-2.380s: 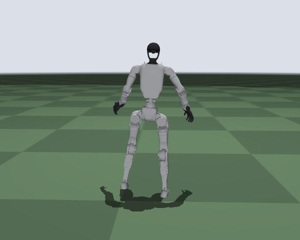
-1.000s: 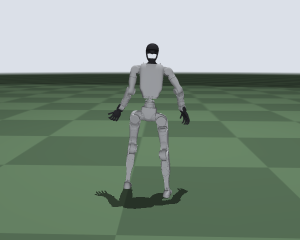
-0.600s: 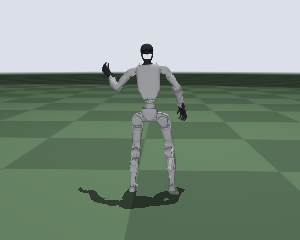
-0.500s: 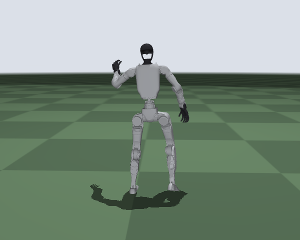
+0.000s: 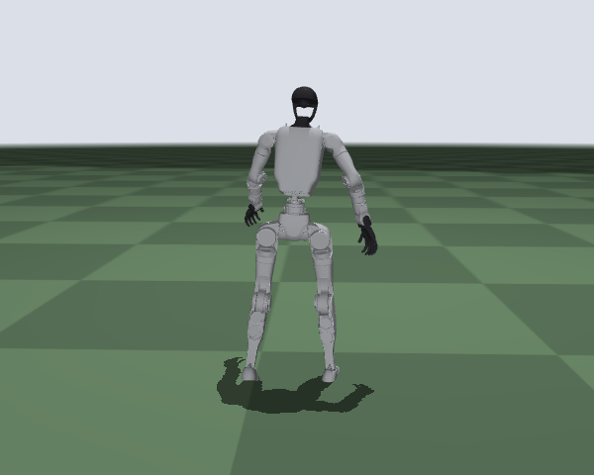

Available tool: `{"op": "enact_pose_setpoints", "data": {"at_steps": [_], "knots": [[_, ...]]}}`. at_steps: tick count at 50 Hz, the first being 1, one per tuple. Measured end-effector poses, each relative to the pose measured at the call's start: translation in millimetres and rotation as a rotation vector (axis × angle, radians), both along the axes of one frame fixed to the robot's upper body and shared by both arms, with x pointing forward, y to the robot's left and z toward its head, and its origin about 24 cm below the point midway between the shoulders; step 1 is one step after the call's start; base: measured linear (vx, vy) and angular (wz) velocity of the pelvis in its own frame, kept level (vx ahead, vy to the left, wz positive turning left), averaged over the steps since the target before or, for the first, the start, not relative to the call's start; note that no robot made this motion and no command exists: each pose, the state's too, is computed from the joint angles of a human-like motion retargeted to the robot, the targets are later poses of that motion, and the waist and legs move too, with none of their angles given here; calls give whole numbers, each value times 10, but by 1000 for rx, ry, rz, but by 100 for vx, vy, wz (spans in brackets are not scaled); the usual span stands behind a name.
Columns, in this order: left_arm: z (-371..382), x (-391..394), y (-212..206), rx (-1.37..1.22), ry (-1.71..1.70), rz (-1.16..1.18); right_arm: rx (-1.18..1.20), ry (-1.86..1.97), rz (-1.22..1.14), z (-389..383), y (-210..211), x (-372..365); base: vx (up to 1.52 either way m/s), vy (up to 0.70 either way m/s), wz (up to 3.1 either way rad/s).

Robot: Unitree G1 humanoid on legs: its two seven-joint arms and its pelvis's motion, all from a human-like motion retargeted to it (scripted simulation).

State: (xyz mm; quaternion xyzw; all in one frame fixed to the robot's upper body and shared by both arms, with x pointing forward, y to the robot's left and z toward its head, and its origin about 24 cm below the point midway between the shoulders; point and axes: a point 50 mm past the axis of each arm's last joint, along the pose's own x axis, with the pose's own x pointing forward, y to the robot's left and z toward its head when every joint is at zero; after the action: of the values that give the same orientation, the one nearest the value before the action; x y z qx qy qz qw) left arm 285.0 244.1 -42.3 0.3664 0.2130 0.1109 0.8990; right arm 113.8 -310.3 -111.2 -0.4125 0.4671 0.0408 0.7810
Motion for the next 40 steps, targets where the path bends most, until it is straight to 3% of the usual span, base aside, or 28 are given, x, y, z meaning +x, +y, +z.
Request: {"op": "enact_pose_setpoints", "data": {"at_steps": [8, 13, 16, 18, 20, 24, 28, 34, 40], "knots": [[-443, -759, -40, -1040, -264, 776, -52, -78, 11, 150, 19, 467, 39, -8, -39], [-514, -1014, 99, -1525, -645, 1261, -63, -190, 17, 346, 22, 796, 34, 3, -13], [-410, -1067, 352, -1628, -910, 1405, -94, -277, 33, 489, 23, 991, 35, 9, -30], [-224, -1018, 573, -1684, -1071, 1310, -94, -303, 56, 555, 42, 1089, 39, 13, -43], [28, -1005, 865, -1617, -1204, 1207, -91, -315, 83, 601, 60, 1156, 41, 17, -42], [896, -941, 1446, -1195, -1386, 985, -64, -332, 93, 606, 108, 1183, 43, 22, -26], [2014, -757, 1604, -744, -1465, 622, 27, -262, 88, 491, 173, 1074, 41, 27, 10], [3288, -458, 1164, -126, -1448, 161, 124, -94, 125, 267, 230, 742, 36, 23, 40], [3729, 73, 387, 340, -1166, -228, 149, 145, 160, 66, 157, 330, 31, 11, 55]]}}
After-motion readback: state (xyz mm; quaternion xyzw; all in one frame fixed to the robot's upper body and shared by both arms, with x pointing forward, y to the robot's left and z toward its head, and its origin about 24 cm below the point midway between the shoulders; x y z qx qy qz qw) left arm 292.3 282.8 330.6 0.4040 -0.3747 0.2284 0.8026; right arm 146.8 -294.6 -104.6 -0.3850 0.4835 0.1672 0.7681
